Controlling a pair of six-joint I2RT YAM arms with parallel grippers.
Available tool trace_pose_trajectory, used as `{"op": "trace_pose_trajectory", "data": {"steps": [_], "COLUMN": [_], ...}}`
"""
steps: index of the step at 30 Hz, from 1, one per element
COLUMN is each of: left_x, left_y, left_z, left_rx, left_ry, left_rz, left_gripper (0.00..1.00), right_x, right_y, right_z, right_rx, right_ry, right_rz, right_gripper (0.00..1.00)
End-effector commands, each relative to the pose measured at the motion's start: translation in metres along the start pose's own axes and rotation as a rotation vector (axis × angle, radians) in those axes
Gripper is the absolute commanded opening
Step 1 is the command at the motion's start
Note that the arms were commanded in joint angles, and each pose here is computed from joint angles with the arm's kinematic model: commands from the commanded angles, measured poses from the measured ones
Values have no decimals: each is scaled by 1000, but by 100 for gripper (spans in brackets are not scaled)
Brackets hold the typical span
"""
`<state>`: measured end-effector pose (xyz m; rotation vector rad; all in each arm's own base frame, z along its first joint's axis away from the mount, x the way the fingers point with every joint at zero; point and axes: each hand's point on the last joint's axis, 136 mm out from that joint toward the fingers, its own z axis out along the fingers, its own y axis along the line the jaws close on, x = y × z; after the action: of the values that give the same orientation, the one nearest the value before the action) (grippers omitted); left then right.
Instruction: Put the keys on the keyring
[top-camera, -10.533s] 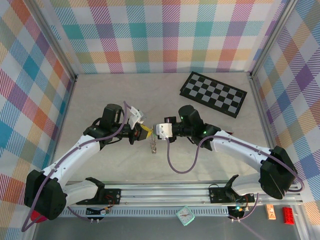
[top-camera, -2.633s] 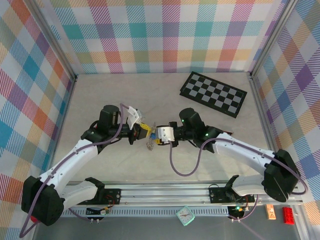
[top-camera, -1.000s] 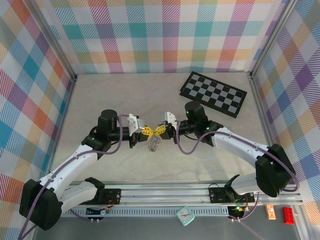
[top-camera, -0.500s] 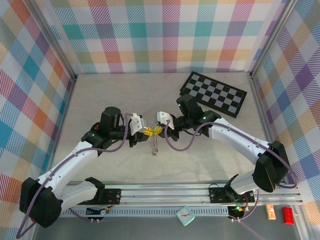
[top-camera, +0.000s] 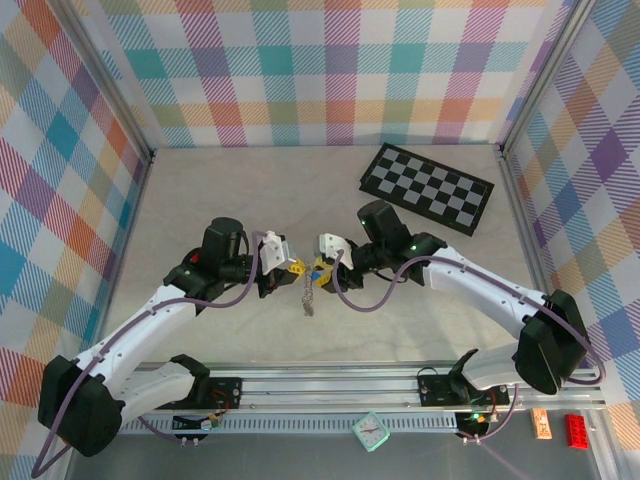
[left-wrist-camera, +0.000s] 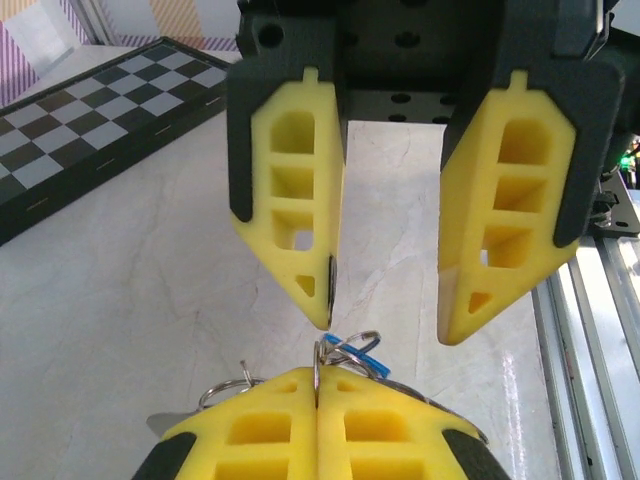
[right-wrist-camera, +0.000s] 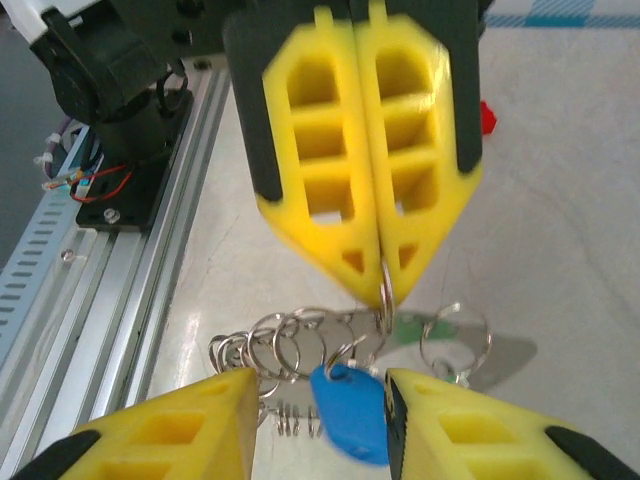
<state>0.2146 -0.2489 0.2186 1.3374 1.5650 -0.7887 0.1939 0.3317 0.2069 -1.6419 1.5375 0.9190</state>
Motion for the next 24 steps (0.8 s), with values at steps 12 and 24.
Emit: {"op": "trace_pose_trajectory", "data": {"steps": [12, 24], "left_x": [-25, -25], "left_y": [-16, -22], "left_z": [-5, -6], "left_rx": [58, 87], "left_ry": [-124, -135], "left_rz": [75, 101], "left_gripper": [0, 0], "right_x": [7, -1], "right_y": [-7, 4], "right_z": [1, -7], "right_rx": [66, -17], "right_ry": [-52, -123], "right_rz": [-5, -26], "right_gripper": [36, 40]}}
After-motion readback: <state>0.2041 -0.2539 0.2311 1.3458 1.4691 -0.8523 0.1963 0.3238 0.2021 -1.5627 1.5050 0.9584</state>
